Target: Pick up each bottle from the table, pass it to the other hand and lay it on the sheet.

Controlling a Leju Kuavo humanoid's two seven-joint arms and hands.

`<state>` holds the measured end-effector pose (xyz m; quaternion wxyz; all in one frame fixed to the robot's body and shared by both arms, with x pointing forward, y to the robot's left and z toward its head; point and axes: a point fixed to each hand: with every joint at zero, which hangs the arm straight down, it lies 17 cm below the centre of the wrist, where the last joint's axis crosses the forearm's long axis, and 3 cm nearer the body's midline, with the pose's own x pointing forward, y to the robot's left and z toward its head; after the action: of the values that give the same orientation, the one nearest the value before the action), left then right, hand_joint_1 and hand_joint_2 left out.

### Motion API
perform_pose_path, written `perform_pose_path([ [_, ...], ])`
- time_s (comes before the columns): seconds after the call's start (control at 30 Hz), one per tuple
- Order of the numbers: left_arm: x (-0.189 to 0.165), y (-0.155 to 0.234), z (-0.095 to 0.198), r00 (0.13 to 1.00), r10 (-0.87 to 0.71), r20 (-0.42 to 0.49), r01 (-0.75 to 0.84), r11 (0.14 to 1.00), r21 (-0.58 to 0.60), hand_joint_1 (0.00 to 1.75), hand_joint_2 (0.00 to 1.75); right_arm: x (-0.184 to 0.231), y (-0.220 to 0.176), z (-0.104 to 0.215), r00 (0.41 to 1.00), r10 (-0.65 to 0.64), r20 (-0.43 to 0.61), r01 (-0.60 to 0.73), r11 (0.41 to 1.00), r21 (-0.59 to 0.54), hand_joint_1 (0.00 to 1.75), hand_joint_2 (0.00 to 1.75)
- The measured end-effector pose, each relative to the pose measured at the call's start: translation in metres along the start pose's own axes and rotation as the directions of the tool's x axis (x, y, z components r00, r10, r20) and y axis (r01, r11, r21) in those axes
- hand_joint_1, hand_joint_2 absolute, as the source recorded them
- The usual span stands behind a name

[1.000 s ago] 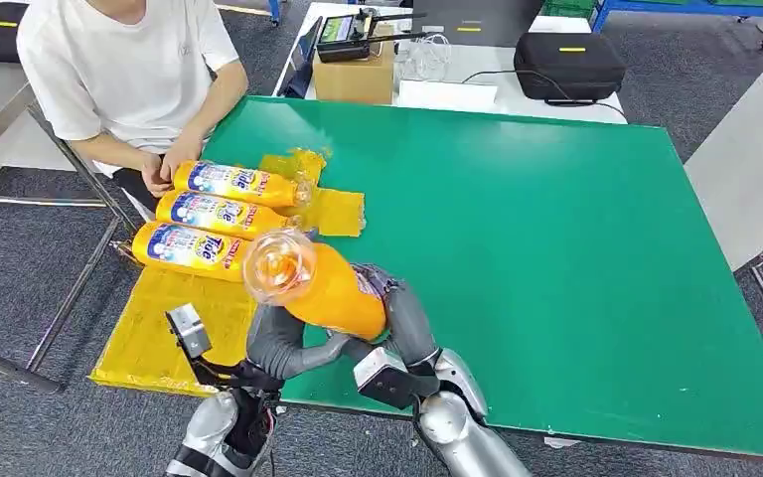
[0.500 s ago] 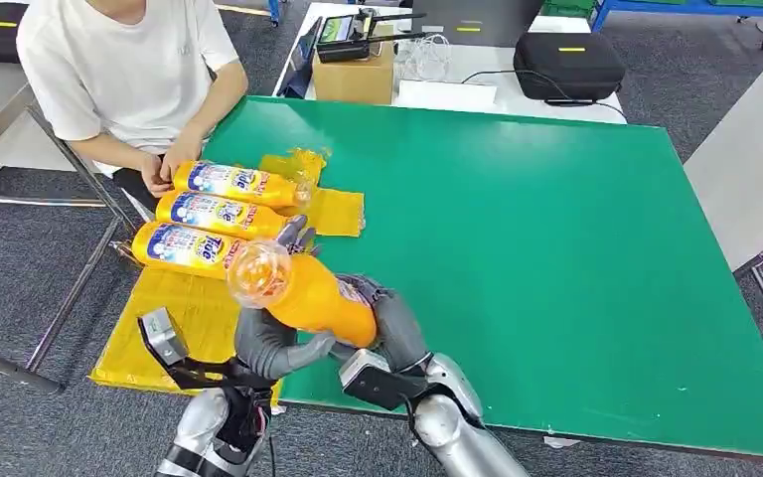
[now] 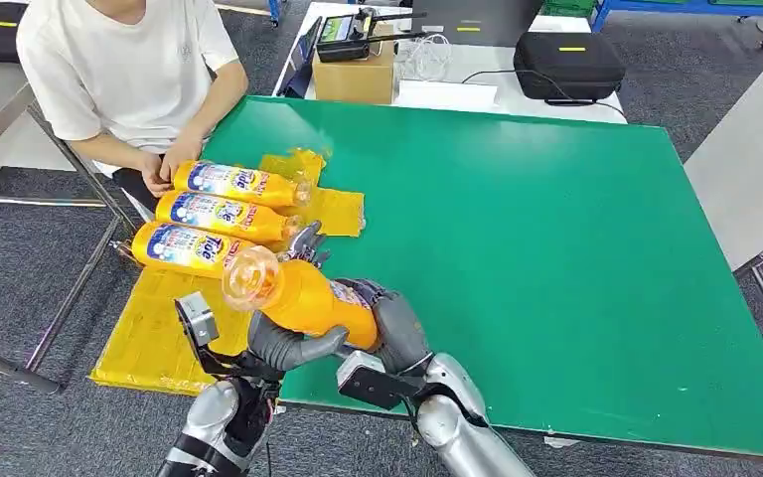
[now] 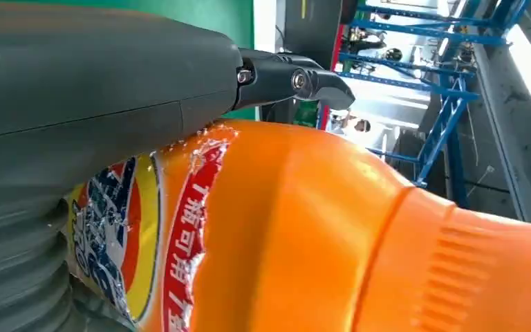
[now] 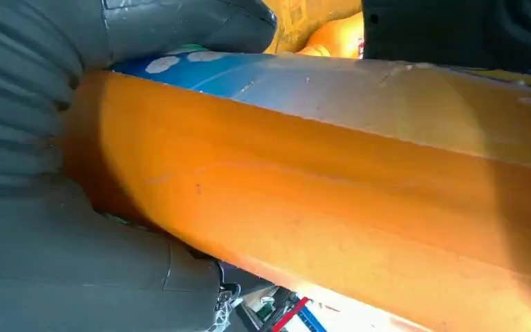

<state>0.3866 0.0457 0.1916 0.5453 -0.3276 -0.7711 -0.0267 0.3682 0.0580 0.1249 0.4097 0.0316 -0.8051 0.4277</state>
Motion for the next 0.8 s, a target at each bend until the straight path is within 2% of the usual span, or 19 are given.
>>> perform_pose_path([
  [0.03,-0.002,-0.001,-0.001,1.0,0.003,-0.004,-0.003,1.0,-0.008,1.75,1.75,-0.001,0.001,-0.001,1.0,0.0,0.001,0.0,1.0,0.006,1.61,1.75],
  [0.07,-0.001,-0.001,-0.001,1.0,0.009,0.0,-0.009,1.0,-0.011,1.75,1.75,0.0,0.001,-0.001,1.0,-0.001,0.006,0.001,1.0,0.01,0.84,1.75],
  [0.1,-0.001,-0.001,-0.001,1.0,0.016,0.001,-0.016,1.0,-0.014,1.75,1.75,0.001,0.001,-0.002,1.0,0.0,0.01,-0.001,1.0,0.012,0.0,1.75],
  [0.17,0.0,-0.001,-0.001,0.999,0.049,0.004,-0.049,0.999,-0.019,1.75,1.75,0.002,0.001,-0.002,1.0,0.002,0.02,-0.002,1.0,0.016,0.0,1.75],
  [0.2,0.0,-0.001,0.0,0.998,0.061,0.003,-0.061,0.998,-0.016,1.75,1.75,0.004,0.003,-0.003,1.0,0.003,0.03,-0.003,1.0,0.019,0.0,0.0],
  [0.6,0.01,0.015,-0.004,0.977,0.213,0.022,-0.214,0.976,0.03,1.75,1.75,0.016,-0.002,-0.003,0.997,0.038,0.07,-0.034,0.998,-0.053,0.0,0.0],
  [0.73,0.009,0.021,-0.004,0.986,0.165,0.02,-0.166,0.984,0.063,1.75,1.75,0.018,-0.002,0.0,0.998,0.03,0.063,-0.025,0.997,-0.079,0.0,0.0],
  [0.8,0.004,0.025,-0.003,0.999,0.044,0.012,-0.045,0.995,0.084,1.75,1.75,0.017,-0.002,0.002,0.998,0.027,0.056,-0.022,0.996,-0.087,0.0,0.0],
])
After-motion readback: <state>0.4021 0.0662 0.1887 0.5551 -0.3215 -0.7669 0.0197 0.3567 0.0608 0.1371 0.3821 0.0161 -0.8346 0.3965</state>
